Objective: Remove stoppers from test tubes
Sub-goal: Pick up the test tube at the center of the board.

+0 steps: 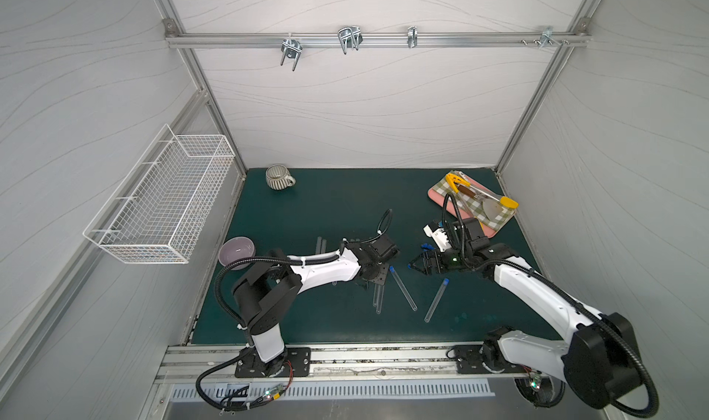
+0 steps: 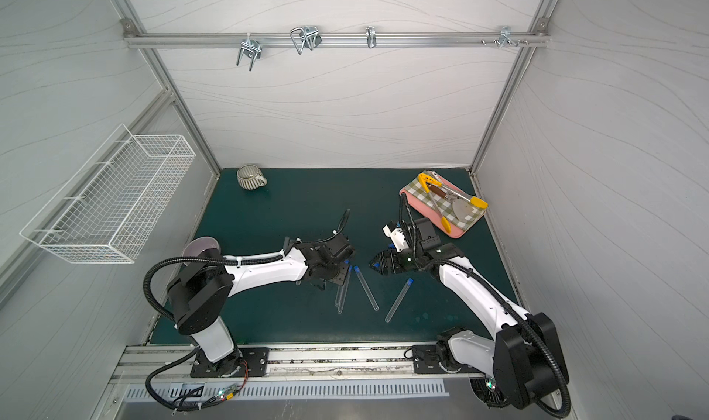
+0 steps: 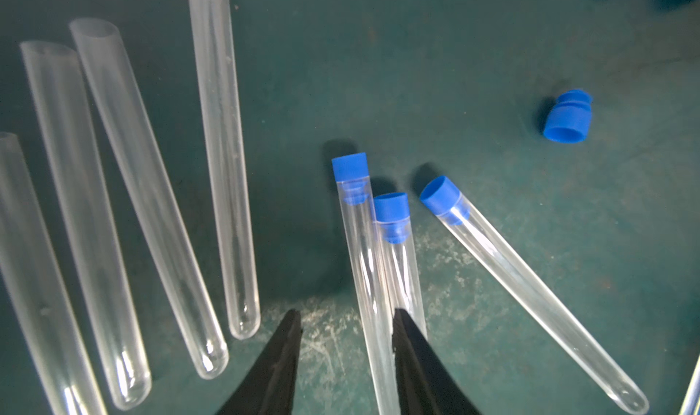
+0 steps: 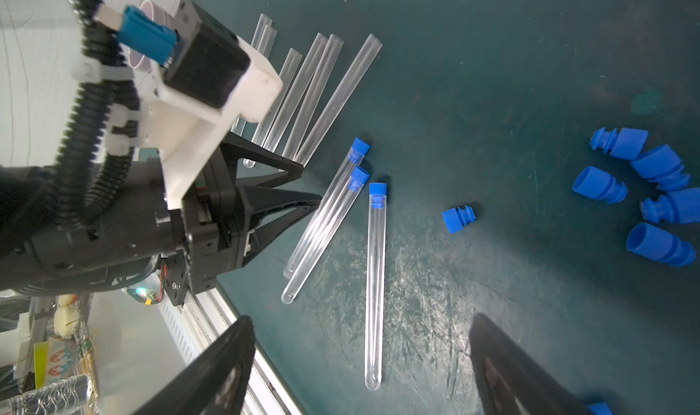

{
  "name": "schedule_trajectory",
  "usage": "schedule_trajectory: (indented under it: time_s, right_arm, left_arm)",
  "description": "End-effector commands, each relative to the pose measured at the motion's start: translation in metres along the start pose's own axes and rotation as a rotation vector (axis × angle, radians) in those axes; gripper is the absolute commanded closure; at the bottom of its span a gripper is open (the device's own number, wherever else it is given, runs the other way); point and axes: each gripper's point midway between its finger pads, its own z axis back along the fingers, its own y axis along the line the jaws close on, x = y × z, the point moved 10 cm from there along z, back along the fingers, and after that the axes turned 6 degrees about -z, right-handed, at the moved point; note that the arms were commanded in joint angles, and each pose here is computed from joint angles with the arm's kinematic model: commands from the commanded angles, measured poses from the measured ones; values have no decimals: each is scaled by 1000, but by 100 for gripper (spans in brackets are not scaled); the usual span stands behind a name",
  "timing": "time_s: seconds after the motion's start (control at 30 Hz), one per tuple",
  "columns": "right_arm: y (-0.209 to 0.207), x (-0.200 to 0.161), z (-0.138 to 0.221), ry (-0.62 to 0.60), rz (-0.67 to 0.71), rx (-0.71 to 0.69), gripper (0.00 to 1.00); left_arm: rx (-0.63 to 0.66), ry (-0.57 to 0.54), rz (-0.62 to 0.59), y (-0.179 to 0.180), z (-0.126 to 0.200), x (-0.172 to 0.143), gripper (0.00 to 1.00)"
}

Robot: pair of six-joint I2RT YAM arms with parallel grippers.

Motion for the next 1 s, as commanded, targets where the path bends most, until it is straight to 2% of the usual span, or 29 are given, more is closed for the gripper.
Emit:
schedule_trajectory:
  time_s: [0.0,0.77,0.97]
  right_arm:
    - [0,0,1,-15,9,8,11]
    - [-5,1,15,-63,-1,3,11]
    - [-6,2,20,-75,-4,-2,11]
  left_arm:
    - [0,-2,27,-3,-6,2,57]
    - [37,57,4,-5,-22,2,56]
    - [34,65,-12,-5,-21,1,64]
